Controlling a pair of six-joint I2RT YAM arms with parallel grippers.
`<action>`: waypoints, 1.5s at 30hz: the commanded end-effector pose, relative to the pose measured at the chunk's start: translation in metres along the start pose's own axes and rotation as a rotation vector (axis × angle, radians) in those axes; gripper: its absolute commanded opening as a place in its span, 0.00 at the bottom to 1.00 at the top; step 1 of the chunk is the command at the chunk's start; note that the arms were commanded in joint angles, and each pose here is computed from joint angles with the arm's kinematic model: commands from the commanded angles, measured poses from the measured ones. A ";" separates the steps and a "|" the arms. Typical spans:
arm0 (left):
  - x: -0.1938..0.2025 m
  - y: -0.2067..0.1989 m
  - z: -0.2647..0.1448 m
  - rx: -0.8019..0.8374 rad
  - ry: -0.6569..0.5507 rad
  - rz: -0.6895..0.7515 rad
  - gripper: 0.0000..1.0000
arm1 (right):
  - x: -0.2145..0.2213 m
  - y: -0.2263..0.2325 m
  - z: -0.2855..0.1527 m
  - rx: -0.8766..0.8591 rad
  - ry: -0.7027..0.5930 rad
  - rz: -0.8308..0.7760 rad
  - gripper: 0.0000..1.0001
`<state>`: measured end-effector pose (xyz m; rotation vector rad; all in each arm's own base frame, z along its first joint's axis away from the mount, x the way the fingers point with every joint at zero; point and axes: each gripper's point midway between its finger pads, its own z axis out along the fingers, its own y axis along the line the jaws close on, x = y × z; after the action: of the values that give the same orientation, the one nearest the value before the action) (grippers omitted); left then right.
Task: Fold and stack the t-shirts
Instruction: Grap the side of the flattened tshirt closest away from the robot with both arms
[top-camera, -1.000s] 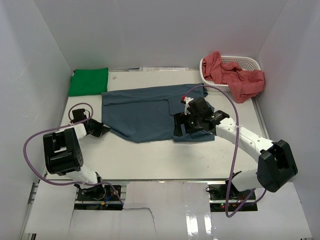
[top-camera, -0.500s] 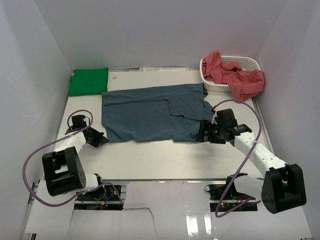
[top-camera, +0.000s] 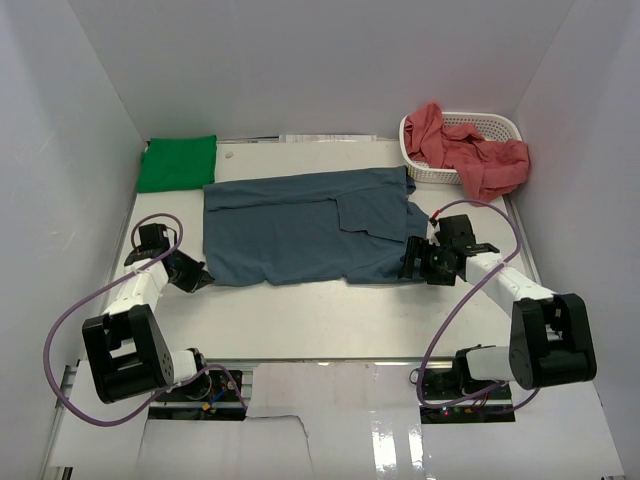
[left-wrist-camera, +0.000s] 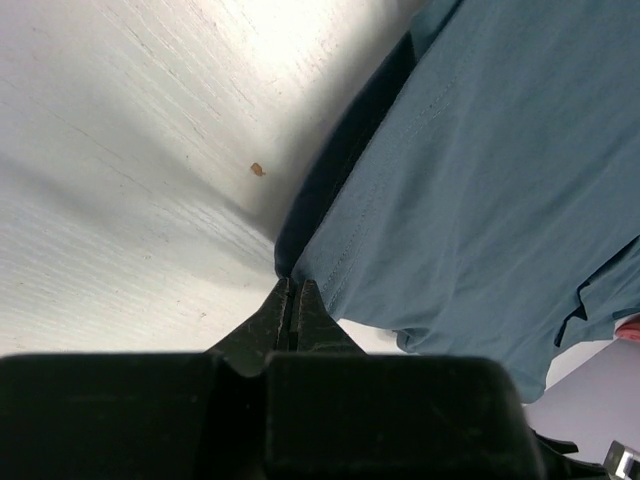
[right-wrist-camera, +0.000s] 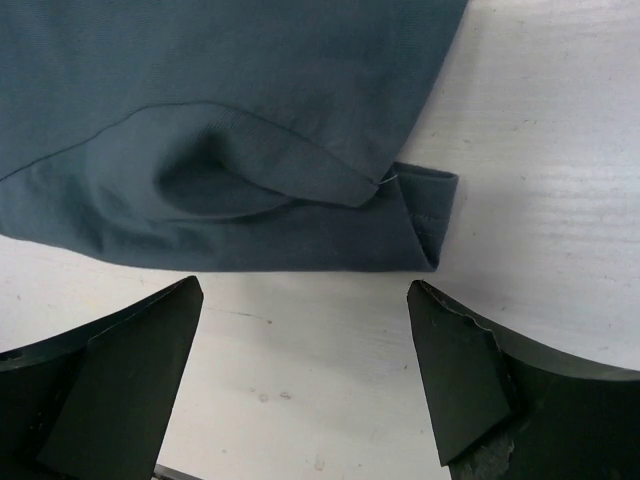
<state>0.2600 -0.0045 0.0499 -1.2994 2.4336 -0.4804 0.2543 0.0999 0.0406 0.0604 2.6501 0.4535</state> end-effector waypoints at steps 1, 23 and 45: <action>-0.004 -0.004 -0.010 0.010 -0.023 0.024 0.00 | -0.020 0.000 0.006 -0.016 -0.051 -0.030 0.90; -0.018 0.018 -0.008 -0.112 -0.058 0.041 0.32 | -0.031 -0.001 0.002 -0.023 -0.070 -0.027 0.91; 0.070 -0.115 -0.008 0.262 0.133 0.420 0.58 | -0.048 -0.005 -0.006 0.008 -0.133 -0.048 0.92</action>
<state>0.2889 -0.0782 0.0859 -0.8059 2.5645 -0.5846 0.2729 0.0905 0.0422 0.0484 2.6088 0.4331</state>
